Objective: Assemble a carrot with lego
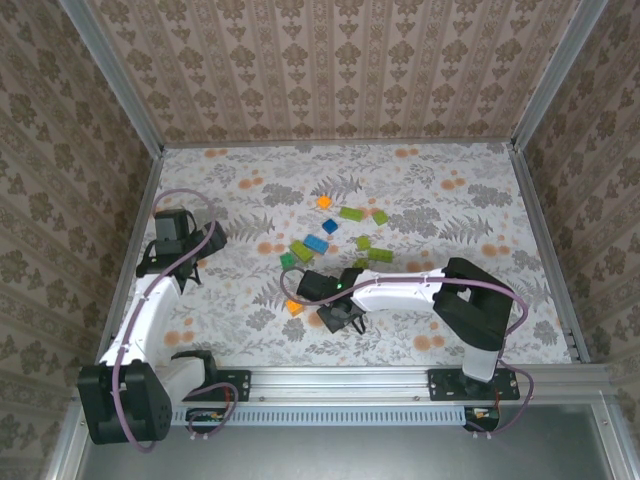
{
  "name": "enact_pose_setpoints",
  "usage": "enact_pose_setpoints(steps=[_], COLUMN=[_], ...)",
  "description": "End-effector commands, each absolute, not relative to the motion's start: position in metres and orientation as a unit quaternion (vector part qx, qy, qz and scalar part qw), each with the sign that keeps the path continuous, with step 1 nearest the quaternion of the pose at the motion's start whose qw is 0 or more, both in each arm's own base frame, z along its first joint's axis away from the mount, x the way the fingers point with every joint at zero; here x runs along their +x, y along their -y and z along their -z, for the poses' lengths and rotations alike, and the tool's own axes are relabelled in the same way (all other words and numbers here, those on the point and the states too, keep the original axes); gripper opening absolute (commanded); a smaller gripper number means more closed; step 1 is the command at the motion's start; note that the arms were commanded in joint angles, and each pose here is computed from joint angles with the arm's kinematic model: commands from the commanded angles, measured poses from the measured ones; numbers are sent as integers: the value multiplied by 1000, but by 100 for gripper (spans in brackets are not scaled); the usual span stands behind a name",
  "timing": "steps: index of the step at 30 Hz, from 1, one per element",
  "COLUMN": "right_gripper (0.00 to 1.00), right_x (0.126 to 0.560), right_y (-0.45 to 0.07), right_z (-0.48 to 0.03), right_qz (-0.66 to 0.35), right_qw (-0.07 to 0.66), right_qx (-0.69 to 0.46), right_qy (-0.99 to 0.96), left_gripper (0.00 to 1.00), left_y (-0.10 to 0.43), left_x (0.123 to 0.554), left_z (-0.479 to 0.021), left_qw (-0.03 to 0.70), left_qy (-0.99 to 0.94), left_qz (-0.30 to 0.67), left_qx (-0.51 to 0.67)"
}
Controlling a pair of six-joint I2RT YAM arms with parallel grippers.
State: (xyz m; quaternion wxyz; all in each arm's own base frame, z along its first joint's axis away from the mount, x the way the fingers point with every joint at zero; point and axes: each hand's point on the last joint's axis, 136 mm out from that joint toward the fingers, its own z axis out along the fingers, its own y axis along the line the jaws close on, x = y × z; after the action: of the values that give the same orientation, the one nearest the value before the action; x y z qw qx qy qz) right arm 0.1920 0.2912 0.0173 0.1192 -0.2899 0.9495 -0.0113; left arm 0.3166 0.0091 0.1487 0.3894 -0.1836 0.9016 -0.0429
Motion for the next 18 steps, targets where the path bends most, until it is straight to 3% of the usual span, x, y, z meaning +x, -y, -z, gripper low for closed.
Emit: enact_pose_setpoints(steps=[1, 18], right_gripper=[46, 46], right_x=[199, 209], right_y=[-295, -299], right_z=[-19, -20], right_qz=[15, -8], right_qw=[125, 122], right_qx=[-291, -284], right_qy=[-948, -951], left_gripper=[100, 100], left_y=[-10, -9], left_x=[326, 329], left_z=[-164, -161], left_qw=[409, 405], left_qy=[-892, -894], left_qz=[49, 51], left_qx=[-185, -183])
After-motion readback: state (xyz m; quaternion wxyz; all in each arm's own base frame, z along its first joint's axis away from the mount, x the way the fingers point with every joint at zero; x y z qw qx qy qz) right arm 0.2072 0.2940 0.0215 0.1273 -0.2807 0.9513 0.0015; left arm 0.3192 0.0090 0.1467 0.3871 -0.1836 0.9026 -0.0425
